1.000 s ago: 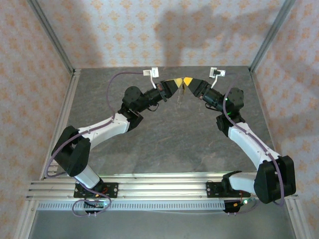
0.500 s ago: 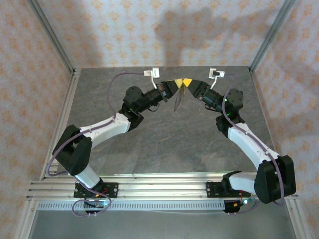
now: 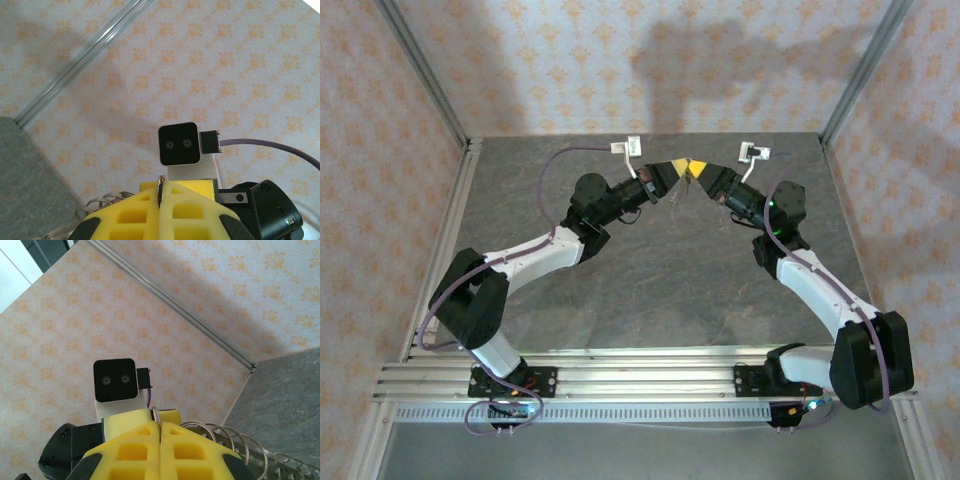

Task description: Put the keys on the keyring

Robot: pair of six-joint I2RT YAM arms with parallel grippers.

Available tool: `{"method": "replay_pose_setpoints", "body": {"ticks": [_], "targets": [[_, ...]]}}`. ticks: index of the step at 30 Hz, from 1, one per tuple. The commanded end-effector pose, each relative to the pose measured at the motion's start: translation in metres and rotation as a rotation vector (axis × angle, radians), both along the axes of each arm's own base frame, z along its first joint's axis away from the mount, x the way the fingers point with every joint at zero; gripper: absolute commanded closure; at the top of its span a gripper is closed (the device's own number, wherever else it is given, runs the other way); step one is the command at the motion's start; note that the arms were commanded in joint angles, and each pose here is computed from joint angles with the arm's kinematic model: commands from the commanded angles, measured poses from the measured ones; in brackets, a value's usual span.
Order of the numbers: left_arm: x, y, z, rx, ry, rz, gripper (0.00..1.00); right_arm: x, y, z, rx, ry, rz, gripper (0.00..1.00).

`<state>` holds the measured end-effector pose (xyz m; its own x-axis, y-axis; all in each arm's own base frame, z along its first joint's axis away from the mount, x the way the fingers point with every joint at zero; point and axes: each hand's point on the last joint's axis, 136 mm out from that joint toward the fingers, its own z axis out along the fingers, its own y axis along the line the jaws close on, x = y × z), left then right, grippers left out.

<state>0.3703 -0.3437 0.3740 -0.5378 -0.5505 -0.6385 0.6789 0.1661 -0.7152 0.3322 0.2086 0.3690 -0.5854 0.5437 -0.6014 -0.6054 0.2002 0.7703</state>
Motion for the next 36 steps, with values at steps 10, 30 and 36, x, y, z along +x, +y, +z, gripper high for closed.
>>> {"method": "replay_pose_setpoints", "body": {"ticks": [10, 30, 36], "targets": [[-0.004, -0.005, 0.025, -0.024, -0.056, -0.007, 1.0, -0.013, 0.004, 0.026, 0.006, -0.084, 0.032, 0.94], [0.003, -0.007, 0.018, 0.045, -0.012, 0.015, 0.97, -0.008, 0.004, 0.019, -0.011, -0.068, 0.019, 1.0], [0.003, 0.003, 0.019, 0.077, -0.009, 0.044, 0.8, -0.008, 0.005, 0.016, -0.029, -0.059, 0.027, 1.0]]}}
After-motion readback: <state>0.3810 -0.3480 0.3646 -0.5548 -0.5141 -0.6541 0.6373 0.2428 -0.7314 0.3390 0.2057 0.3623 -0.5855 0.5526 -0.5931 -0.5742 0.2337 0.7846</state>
